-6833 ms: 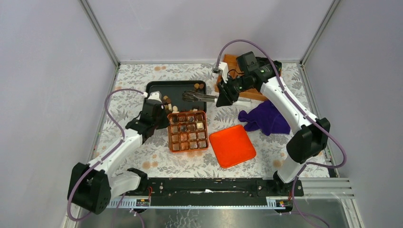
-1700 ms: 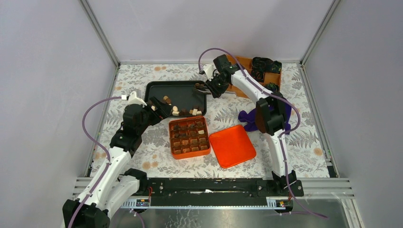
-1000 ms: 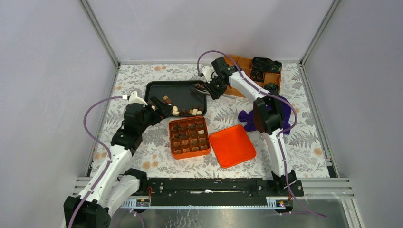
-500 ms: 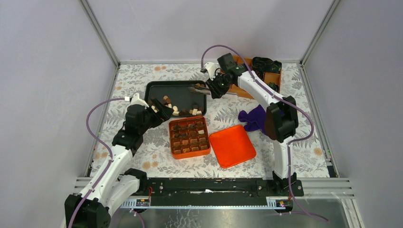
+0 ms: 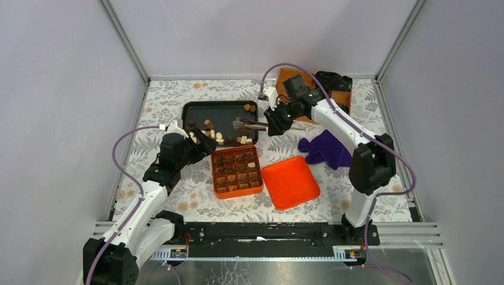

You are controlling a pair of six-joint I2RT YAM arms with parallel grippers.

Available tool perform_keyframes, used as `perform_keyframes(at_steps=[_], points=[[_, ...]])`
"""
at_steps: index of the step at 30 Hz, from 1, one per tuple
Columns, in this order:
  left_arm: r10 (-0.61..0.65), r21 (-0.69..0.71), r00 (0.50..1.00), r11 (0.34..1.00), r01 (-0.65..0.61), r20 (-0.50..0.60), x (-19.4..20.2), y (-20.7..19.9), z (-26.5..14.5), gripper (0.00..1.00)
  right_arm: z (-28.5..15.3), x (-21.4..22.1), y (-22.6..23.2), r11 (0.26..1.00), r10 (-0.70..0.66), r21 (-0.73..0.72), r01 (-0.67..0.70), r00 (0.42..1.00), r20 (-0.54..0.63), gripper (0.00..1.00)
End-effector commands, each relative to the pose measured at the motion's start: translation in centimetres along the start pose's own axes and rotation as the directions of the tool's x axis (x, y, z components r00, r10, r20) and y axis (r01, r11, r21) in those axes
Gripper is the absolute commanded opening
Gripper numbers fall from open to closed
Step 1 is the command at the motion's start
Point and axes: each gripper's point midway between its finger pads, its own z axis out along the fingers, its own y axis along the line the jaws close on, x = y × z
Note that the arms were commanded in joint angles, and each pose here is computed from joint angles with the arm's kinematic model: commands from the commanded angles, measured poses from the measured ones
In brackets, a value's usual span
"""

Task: Pack the chocolate
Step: Pick up the fake chocolate from the plate, then pick up the packing box from the center of the board.

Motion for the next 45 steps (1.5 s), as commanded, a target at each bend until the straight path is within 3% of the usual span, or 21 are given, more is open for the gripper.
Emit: perform_keyframes(at_steps=[1, 11, 15, 21, 27, 45], points=[[-0.007, 0.033, 1.0, 0.999, 0.007, -0.002, 0.1, -0.3, 0.6, 0.91, -4.4, -2.5, 3.8, 0.993, -0.089, -0.063, 0.099, 0.986, 0.142, 0.11], [-0.002, 0.047, 0.997, 0.999, 0.006, -0.083, 1.3, -0.5, 1.7, 0.88, -6.2, 3.4, 9.0, 0.97, -0.099, -0.215, 0.115, 0.991, 0.085, 0.1], [0.003, -0.007, 0.992, 1.0, -0.004, -0.129, 2.2, 0.7, 2.1, 0.84, -6.4, 4.9, 9.7, 0.967, -0.101, -0.228, 0.114, 0.993, 0.066, 0.1], [-0.008, -0.163, 0.974, 0.986, -0.031, -0.228, 4.0, 3.7, 2.7, 0.7, -6.5, 5.2, 10.1, 0.964, -0.098, -0.24, 0.111, 0.993, 0.067, 0.1], [0.028, -0.238, 0.965, 0.967, -0.093, -0.262, 4.7, 4.6, 3.0, 0.64, -6.3, 5.3, 10.1, 0.964, -0.096, -0.244, 0.11, 0.993, 0.068, 0.1], [0.119, -0.283, 0.95, 0.938, -0.203, -0.287, 4.0, 4.8, 4.9, 0.44, -6.3, 5.7, 10.0, 0.966, -0.093, -0.236, 0.105, 0.994, 0.059, 0.11]])
